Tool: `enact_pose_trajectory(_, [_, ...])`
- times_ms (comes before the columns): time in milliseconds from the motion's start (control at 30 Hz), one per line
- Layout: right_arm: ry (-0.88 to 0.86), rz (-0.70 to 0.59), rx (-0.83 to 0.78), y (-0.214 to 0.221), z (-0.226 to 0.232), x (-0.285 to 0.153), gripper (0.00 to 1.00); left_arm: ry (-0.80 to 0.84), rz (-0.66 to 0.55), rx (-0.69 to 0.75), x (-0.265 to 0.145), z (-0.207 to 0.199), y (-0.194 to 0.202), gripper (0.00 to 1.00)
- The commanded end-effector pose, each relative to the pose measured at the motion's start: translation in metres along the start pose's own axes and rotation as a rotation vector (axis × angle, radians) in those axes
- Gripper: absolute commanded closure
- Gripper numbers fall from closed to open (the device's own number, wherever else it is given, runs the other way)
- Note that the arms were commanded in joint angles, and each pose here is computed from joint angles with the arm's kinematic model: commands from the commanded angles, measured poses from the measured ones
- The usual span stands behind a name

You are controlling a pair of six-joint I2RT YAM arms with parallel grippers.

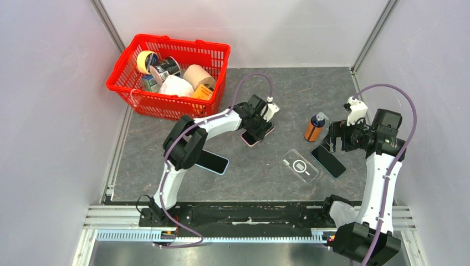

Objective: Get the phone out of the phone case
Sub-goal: Pick up the phone at the center of the board.

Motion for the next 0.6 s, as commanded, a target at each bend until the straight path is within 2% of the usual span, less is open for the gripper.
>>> enact_pose_trajectory(0, [-0.039, -0.034, 0.0, -0.015, 0.006, -0.003, 0.03, 0.034, 0.056, 0.059, -0.019, -0.004, 0.015, 0.98])
enact_pose_trajectory(267, [-0.063, -0.034, -0.03, -0.021, 0.012, -0.004, 0.03, 0.114, -0.001, 0.077, -0.043, -0.018, 0.01, 0.98])
enact_pose_trajectory(567, [-0.123, -0.041, -0.156, -0.044, 0.044, 0.007, 0.03, 0.151, -0.088, 0.133, -0.082, -0.028, 0.007, 0.98])
Point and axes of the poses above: each gripper's point midway between its finger pads, its own x axis out along the fingers, its own z axis along the line the jaws close on, y = z × x, the point moved 2 cm from there along -x, back along the fingers, and after that the axes turned 2 degrees about -x, right-handed, at the moved point
